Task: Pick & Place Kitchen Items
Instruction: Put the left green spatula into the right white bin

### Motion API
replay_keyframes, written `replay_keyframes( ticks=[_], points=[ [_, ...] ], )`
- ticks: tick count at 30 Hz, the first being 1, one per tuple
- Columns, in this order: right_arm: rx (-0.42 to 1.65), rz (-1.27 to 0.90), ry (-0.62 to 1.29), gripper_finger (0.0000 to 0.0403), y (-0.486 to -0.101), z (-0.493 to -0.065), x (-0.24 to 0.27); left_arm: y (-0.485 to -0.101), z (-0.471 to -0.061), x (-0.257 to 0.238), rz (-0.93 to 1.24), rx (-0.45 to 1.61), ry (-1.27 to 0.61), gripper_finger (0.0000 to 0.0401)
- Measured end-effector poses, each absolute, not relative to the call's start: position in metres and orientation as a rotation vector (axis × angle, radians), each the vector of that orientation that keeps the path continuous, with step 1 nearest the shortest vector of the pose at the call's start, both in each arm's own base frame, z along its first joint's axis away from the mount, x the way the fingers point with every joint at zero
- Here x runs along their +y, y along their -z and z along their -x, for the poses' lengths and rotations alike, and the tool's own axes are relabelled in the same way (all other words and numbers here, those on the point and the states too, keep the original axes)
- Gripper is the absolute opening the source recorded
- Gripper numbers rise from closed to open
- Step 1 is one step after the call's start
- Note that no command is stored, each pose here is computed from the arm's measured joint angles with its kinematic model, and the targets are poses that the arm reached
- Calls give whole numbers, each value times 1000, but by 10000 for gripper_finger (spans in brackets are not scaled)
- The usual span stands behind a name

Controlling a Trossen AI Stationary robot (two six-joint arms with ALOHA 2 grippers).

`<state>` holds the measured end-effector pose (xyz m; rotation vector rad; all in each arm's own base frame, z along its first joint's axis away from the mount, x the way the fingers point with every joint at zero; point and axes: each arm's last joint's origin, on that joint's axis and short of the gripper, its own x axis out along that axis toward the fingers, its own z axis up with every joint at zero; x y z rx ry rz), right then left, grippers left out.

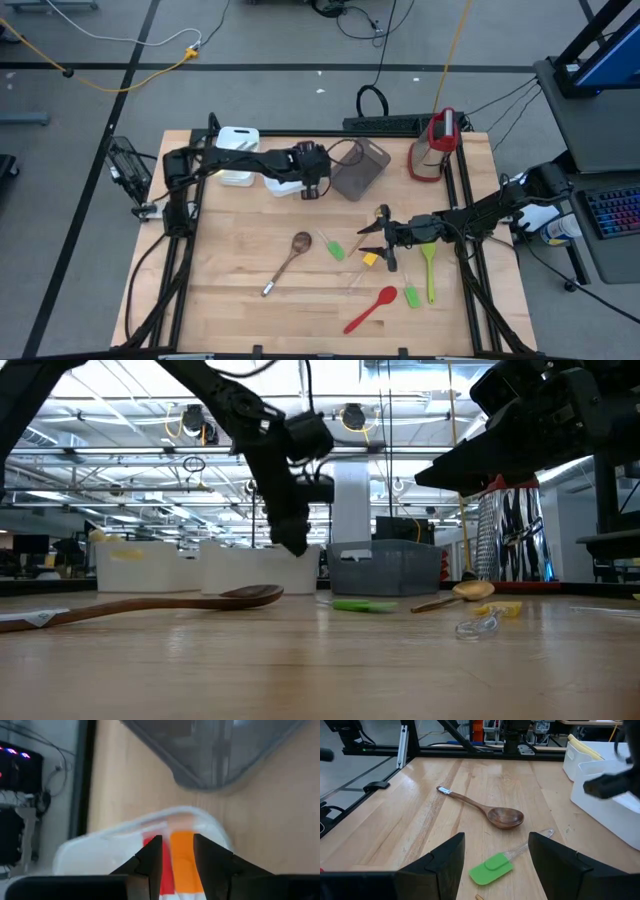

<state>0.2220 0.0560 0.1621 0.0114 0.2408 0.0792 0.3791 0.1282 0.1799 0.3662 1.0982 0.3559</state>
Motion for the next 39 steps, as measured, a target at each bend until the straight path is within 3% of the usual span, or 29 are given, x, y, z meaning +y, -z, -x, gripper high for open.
replay_keyframes(
  ticks=[8, 15, 24, 39],
  points=[
    [248, -11, -79, 212, -161, -222, 56, -233, -373, 98, -354, 930, -350, 113],
    [318, -95, -64, 212, -155, -220, 56, -257, -373, 59, -309, 803, -140, 113],
    [447, -193, -34, 212, -144, -215, 57, -244, -384, 16, -289, 793, 47, 113],
    [640, -42, -103, 212, -127, -200, 70, -228, -392, -29, -257, 792, 140, 113]
  ],
)
